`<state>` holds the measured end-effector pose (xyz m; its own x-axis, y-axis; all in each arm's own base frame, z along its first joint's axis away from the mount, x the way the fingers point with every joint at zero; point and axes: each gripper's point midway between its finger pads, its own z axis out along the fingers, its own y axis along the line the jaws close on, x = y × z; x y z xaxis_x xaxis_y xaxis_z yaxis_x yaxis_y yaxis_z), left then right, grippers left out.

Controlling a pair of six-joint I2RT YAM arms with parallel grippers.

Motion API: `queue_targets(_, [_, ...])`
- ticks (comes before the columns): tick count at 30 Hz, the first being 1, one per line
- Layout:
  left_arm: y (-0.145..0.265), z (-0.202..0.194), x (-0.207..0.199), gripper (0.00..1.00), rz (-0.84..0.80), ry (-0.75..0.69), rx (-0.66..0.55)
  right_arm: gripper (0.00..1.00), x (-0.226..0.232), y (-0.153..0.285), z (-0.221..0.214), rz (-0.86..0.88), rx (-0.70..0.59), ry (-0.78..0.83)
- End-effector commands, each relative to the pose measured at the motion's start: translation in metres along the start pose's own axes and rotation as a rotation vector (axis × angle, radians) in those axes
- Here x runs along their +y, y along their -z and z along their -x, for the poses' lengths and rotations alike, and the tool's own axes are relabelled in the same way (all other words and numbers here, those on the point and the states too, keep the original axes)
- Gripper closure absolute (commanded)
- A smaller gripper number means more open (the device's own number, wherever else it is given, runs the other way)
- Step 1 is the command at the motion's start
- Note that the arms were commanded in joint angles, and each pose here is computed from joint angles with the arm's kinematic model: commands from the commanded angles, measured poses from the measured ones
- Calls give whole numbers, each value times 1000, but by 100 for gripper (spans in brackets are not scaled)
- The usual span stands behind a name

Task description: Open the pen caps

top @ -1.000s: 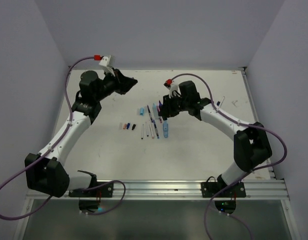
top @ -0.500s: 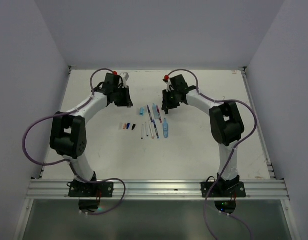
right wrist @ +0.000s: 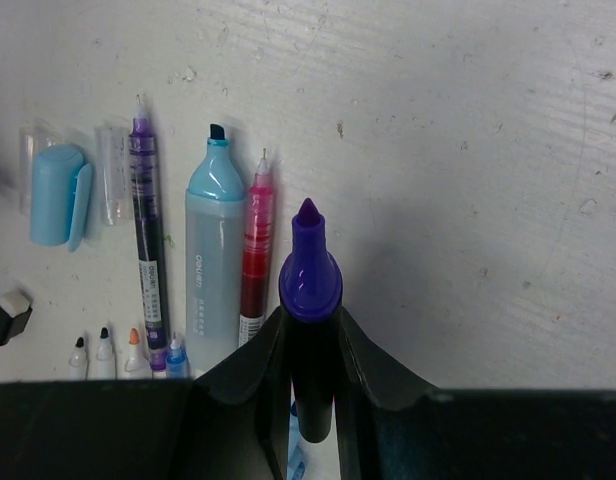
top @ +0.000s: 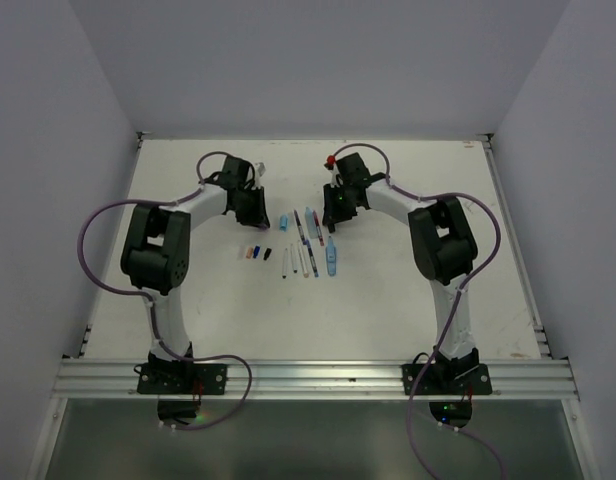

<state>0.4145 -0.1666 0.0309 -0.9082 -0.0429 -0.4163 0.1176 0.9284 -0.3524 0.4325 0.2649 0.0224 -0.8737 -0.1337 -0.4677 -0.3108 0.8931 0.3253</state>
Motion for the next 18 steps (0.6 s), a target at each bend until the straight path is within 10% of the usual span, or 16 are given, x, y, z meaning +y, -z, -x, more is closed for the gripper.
queue_targets(1, [1, 27, -12, 83, -55, -8, -74, 81, 5, 1, 9, 11, -15, -11])
queue_targets(18, [8, 35, -12, 57, -37, 18, -107, 46, 8, 69, 40, -64, -152, 12])
